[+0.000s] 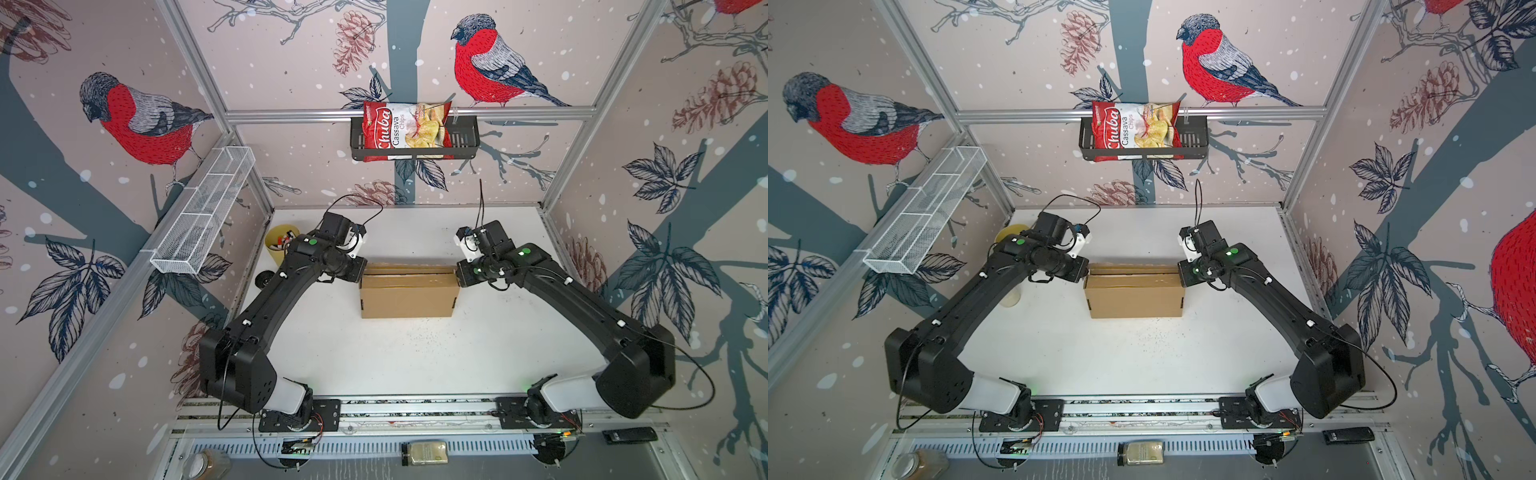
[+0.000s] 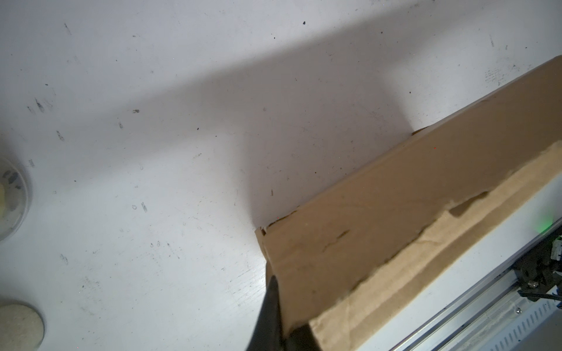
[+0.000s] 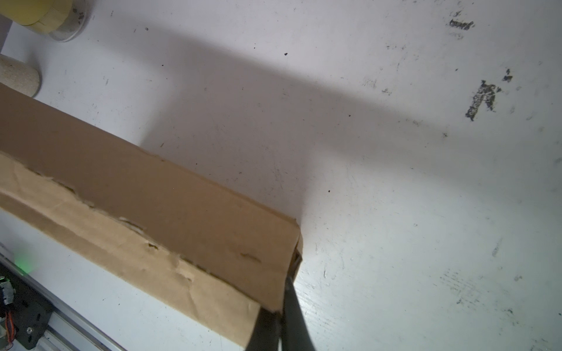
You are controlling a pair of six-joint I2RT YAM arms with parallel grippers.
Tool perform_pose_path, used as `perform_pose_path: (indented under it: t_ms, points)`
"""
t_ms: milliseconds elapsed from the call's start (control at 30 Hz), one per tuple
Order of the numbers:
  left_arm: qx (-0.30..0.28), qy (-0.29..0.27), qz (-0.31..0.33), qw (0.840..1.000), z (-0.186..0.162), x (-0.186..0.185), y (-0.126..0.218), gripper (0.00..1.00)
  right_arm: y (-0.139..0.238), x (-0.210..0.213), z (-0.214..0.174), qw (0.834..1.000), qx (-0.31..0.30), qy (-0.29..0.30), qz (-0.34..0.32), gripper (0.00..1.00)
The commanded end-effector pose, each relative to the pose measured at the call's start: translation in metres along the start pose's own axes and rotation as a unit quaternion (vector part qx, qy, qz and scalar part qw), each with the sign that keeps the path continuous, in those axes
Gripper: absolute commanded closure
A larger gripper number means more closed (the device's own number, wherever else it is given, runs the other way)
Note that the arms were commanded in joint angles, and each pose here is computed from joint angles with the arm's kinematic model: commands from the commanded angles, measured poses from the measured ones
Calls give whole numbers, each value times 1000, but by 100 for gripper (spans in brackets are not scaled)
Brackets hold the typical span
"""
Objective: Fold the paper box
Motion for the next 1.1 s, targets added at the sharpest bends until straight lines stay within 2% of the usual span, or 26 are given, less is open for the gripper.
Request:
perform_pose_path:
  t_ms: [0,533,767,1067]
  points:
    - [18,8,-15,1000,-2,-6,4,93,1,-6,-10,1000,17,-4,-26,100]
    - [36,46,-21,998,8,-7,-3,92,26,-12,15,996,-54,-7,-77,100]
    - [29,59,-48,997,14,-16,-4,92,13,-10,10,997,-38,-11,-68,100]
    - [38,67,-44,996,10,-12,-16,93,7,-8,8,998,-23,-16,-52,100]
Point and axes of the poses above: each gripper's point midway between its finger pads, its own y axis back along the fingers, its own x axis along the line the jaws close on, z = x × y, the point moved 1 cm from there along y, back along the fingers, and after that the axes turned 3 degrees about y, right-handed, at the moved point
